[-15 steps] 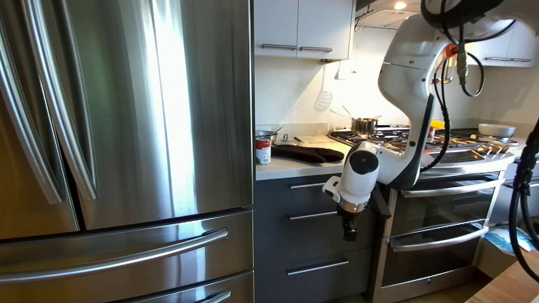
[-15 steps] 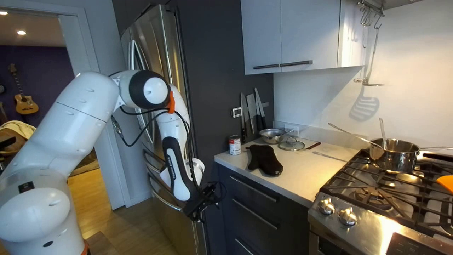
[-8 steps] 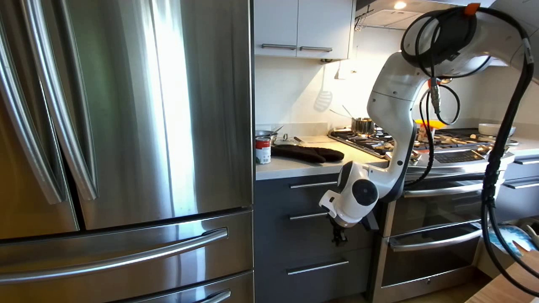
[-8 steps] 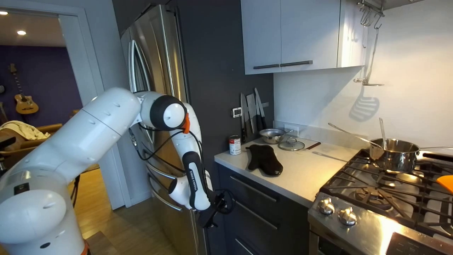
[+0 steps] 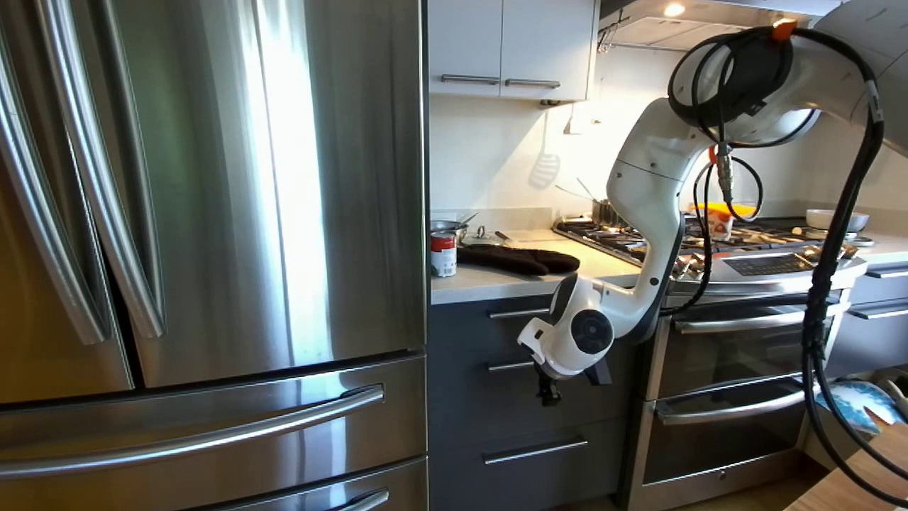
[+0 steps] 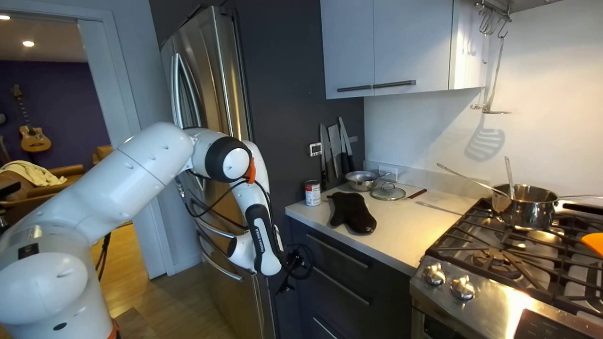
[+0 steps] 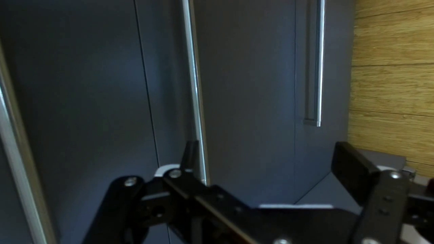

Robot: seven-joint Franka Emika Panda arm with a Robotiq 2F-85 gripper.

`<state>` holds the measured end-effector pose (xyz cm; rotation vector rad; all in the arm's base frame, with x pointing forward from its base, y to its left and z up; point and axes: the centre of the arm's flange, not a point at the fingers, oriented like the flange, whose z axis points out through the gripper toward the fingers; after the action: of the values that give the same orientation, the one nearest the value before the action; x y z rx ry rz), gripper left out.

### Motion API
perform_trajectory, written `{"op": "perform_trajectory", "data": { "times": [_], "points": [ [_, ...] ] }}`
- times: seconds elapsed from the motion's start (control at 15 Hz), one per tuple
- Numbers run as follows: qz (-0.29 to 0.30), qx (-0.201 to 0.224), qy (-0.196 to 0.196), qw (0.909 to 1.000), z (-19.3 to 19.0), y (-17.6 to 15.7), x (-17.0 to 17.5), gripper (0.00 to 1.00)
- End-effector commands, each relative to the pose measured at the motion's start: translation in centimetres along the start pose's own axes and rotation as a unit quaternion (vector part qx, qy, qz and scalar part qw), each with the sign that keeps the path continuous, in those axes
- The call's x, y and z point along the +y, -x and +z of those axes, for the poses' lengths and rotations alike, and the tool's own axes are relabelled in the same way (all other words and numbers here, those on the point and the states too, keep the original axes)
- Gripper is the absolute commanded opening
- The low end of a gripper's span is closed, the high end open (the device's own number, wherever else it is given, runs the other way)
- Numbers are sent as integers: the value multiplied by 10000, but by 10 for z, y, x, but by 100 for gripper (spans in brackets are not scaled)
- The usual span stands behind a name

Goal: Open the second left drawer from the top fully

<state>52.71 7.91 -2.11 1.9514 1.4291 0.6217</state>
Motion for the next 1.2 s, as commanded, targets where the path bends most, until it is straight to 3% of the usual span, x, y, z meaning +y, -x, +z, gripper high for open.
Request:
{"op": "perform_trajectory", "data": {
  "times": [0.0,0.33,1.13],
  "points": [
    [51,-8,112,9999,7,-2,0,100],
    [65,-200,403,9990,32,-5,7,100],
    [109,-300,462,9984,89,11,6,100]
  ]
}}
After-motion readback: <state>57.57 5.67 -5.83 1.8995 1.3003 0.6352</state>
